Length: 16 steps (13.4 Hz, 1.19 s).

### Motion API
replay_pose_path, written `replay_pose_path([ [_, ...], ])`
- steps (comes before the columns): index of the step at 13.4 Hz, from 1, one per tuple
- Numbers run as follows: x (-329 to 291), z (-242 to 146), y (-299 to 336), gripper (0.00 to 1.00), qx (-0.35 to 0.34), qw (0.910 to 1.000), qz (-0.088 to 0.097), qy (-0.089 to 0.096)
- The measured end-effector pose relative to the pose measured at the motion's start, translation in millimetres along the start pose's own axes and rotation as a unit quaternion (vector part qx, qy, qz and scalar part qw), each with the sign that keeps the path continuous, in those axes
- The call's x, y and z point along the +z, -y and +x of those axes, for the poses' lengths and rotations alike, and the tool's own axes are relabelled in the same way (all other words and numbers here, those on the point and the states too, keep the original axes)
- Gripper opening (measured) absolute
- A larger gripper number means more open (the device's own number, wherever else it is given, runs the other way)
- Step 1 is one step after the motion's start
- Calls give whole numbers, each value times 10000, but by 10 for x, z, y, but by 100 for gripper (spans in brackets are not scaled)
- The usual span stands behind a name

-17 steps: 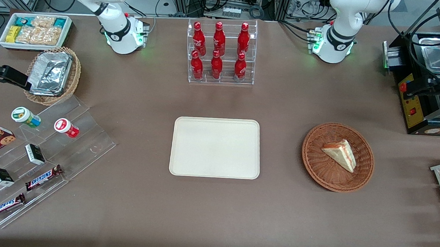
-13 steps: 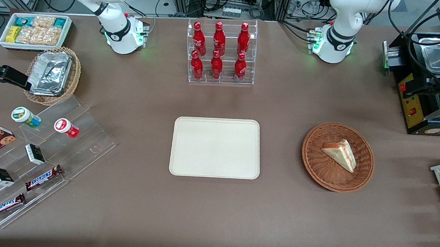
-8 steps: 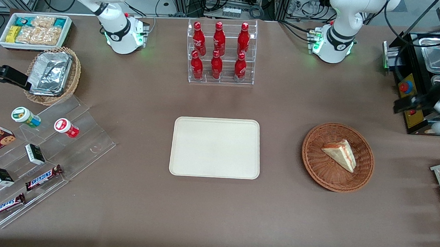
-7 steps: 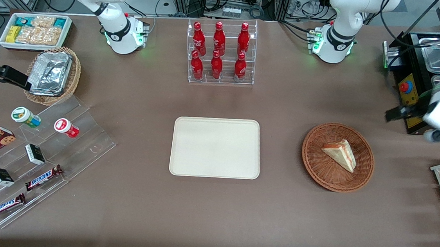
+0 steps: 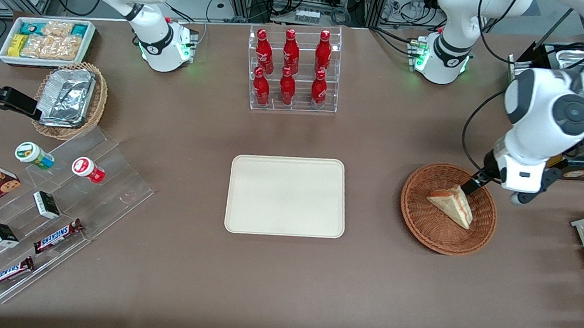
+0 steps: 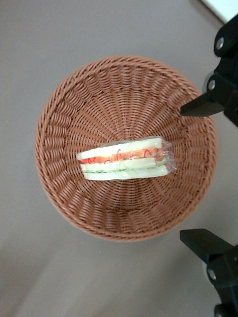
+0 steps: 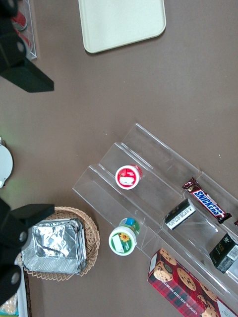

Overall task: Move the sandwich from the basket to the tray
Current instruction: 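Lower the left gripper onto the wrapped sandwich in the wicker basket, then close the left gripper on the sandwich and lift it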

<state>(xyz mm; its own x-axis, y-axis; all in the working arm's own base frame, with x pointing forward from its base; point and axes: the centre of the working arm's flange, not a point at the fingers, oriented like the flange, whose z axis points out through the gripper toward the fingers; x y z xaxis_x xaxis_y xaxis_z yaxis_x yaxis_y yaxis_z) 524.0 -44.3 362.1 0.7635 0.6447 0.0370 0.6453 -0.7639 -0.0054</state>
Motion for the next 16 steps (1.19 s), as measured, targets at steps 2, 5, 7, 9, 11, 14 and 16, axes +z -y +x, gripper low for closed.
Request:
replay_pose_path([
  [2,255,-64,55,100,-66,9998,-135,-112],
  [5,668,-107,81,100,-167,9992,-290,-230],
  [7,872,-100,64,100,-199,9991,-302,-231],
  [9,1002,-96,53,100,-216,9990,-317,-238],
  [11,1091,-92,49,97,-312,9988,-316,-224],
  [14,1047,-42,-4,63,-500,9976,-385,-275],
  [16,985,-17,-52,44,-483,9976,-403,-295],
])
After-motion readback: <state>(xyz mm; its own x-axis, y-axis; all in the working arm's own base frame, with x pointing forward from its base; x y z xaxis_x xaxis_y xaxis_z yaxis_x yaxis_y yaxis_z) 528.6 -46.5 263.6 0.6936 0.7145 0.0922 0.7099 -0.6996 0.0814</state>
